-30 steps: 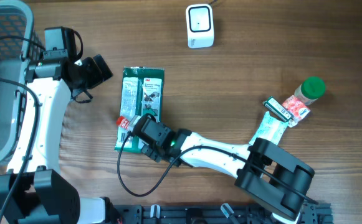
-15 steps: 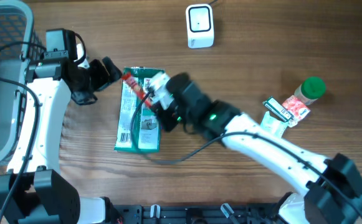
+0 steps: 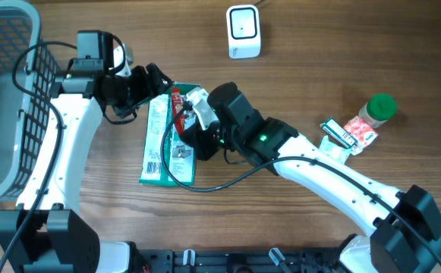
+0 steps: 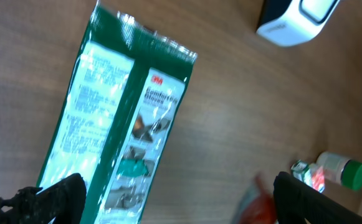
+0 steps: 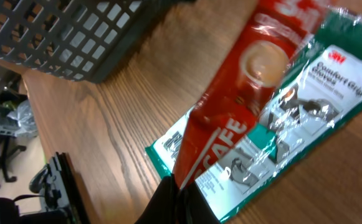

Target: Scan the item barcode

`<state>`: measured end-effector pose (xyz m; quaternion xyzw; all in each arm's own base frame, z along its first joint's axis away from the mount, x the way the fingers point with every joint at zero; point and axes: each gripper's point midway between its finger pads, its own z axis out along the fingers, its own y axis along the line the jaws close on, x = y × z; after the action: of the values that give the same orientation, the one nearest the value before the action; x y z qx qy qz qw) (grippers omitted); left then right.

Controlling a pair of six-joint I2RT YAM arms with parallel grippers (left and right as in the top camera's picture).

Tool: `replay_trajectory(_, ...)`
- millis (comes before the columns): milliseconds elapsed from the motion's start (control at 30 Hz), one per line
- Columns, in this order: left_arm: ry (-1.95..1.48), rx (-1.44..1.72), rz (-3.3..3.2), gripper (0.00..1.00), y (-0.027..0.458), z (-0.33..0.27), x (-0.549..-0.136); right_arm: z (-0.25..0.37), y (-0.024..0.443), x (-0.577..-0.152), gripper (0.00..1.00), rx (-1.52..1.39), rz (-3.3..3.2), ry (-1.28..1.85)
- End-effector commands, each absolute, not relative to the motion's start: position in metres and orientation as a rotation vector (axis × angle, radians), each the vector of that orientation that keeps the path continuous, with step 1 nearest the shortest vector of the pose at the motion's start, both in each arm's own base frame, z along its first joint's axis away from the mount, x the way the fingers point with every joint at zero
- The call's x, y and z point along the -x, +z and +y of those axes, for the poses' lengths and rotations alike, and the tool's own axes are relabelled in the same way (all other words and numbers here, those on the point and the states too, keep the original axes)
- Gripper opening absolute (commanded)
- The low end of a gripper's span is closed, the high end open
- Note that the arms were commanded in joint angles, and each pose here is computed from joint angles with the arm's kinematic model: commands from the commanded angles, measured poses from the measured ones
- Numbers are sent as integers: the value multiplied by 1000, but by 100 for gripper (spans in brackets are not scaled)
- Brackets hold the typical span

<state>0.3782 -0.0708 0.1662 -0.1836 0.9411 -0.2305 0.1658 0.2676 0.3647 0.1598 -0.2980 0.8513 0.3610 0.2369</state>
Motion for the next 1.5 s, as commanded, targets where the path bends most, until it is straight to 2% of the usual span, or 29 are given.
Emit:
replay_trajectory(0,-696,542,2650,88,172,-74,-384,369,159,-263,4,785,2365,1043)
replay_trajectory(300,-710,480,2732,89,167,-99,-366,377,172,-270,5,785,2288,1076)
replay_trajectory(367,-714,459,2739,85,167,-105,-365,377,171,-270,4,785,2290,1075)
replay_trajectory(500,-722,416,2752,68,167,-116,-361,376,169,-269,4,785,2295,1073)
replay_trajectory(567,-725,396,2755,54,167,-121,-360,376,167,-268,4,785,2299,1072)
replay_trajectory(600,-727,388,2755,43,167,-123,-360,376,167,-268,4,785,2301,1072)
replay_trajectory(667,-728,386,2753,30,167,-124,-360,375,166,-268,4,785,2303,1071)
replay_trajectory(867,-699,392,2752,22,166,-120,-361,374,165,-267,4,776,2319,1072)
replay_trajectory(900,-686,396,2751,19,166,-119,-362,374,164,-267,4,765,2329,1075)
replay_trajectory(967,-681,396,2751,5,166,-118,-362,374,164,-266,4,759,2336,1077)
replay_trajectory(1200,-663,404,2757,4,164,-116,-361,374,165,-268,5,754,2329,1072)
replay_trajectory(1233,-643,409,2757,4,163,-114,-361,374,165,-269,9,753,2326,1066)
replay_trajectory(1267,-600,439,2760,4,161,-108,-361,372,163,-272,31,739,2328,1039)
replay_trajectory(1300,-562,487,2761,4,159,-103,-361,371,163,-275,42,729,2329,1022)
replay_trajectory(1367,-496,573,2761,4,155,-94,-360,367,160,-281,57,705,2331,971)
replay_trajectory(1467,-386,729,2756,4,150,-79,-355,366,161,-285,67,798,2267,910)
